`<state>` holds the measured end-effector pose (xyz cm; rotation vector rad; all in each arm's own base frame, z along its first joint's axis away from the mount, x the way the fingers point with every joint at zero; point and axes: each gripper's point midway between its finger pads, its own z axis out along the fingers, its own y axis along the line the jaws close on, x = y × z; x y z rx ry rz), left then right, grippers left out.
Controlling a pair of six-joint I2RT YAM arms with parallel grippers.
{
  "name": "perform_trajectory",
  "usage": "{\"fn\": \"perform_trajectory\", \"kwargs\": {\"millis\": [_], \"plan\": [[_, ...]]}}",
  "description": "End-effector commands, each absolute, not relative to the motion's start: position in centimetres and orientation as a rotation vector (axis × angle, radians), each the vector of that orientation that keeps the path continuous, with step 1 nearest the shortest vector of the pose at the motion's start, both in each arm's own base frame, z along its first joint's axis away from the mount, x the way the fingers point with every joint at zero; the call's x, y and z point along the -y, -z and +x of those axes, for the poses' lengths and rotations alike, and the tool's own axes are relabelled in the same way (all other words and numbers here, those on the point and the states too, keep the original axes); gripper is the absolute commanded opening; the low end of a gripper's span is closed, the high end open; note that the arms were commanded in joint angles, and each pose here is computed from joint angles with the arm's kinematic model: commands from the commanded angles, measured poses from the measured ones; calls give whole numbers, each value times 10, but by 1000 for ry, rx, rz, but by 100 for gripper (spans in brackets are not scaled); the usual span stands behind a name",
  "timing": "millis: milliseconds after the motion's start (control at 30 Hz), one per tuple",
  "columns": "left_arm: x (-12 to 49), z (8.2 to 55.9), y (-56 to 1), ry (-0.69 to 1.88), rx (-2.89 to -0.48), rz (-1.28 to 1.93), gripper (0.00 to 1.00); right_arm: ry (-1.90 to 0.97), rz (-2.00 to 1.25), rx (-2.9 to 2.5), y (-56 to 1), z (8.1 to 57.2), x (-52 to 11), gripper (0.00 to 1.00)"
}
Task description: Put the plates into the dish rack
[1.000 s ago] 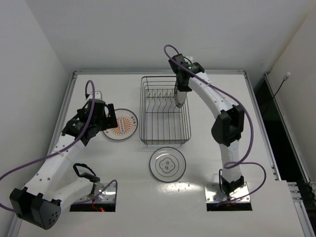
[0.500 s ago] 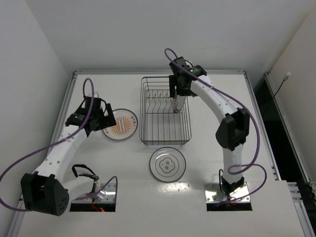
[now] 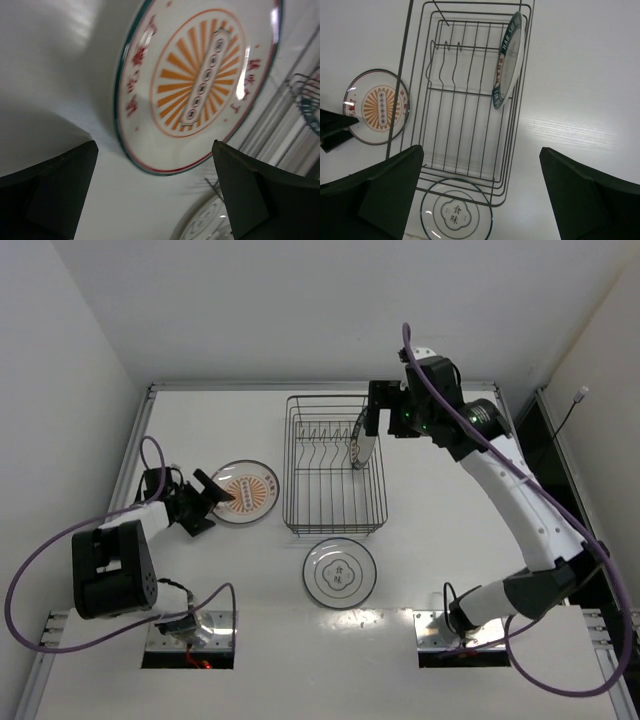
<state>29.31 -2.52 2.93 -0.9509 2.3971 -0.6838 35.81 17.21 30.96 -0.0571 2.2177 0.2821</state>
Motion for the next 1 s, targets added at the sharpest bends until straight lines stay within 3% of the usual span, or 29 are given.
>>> {"fn": "perform_trajectory", "kwargs": {"millis": [0, 67, 167, 200, 300, 333, 433, 633, 733, 800, 900, 933, 967], "plan": [[38, 321, -36, 899, -2281, -907, 100, -251, -52, -2157, -318, 354, -157, 100], [33, 322, -26, 913, -2279, -965, 98, -237, -41, -2145, -325, 342, -148, 100], [31, 327, -21, 934, -2263, -986, 57, -224, -25, -2140, -325, 331, -137, 100], [31, 330, -19, 946, -2269, -988, 33, -248, -34, -2132, -327, 329, -139, 100], [31, 334, -21, 983, -2276, -960, 0, -295, -49, -2108, -326, 319, -141, 78], [32, 334, -22, 994, -2277, -956, 0, -295, -49, -2108, -322, 318, -140, 54], [25, 339, -41, 990, -2231, -922, 0, -306, -34, -2110, -316, 318, -139, 35], [2, 358, -129, 870, -2113, -763, 0, -484, -135, -2137, -307, 319, -171, 19], [3, 360, -188, 862, -2018, -641, 0, -652, -232, -2104, -312, 316, -199, 20], [17, 357, -222, 910, -1938, -583, 0, -750, -262, -2123, -298, 317, -211, 43], [40, 349, -247, 1004, -1875, -513, 0, -1058, -358, -2058, -305, 303, -243, 65], [47, 344, -256, 1033, -1851, -486, 0, -1118, -365, -2050, -303, 302, -250, 76], [57, 340, -261, 1083, -1844, -454, 0, -1216, -357, -2004, -309, 301, -256, 97]]}}
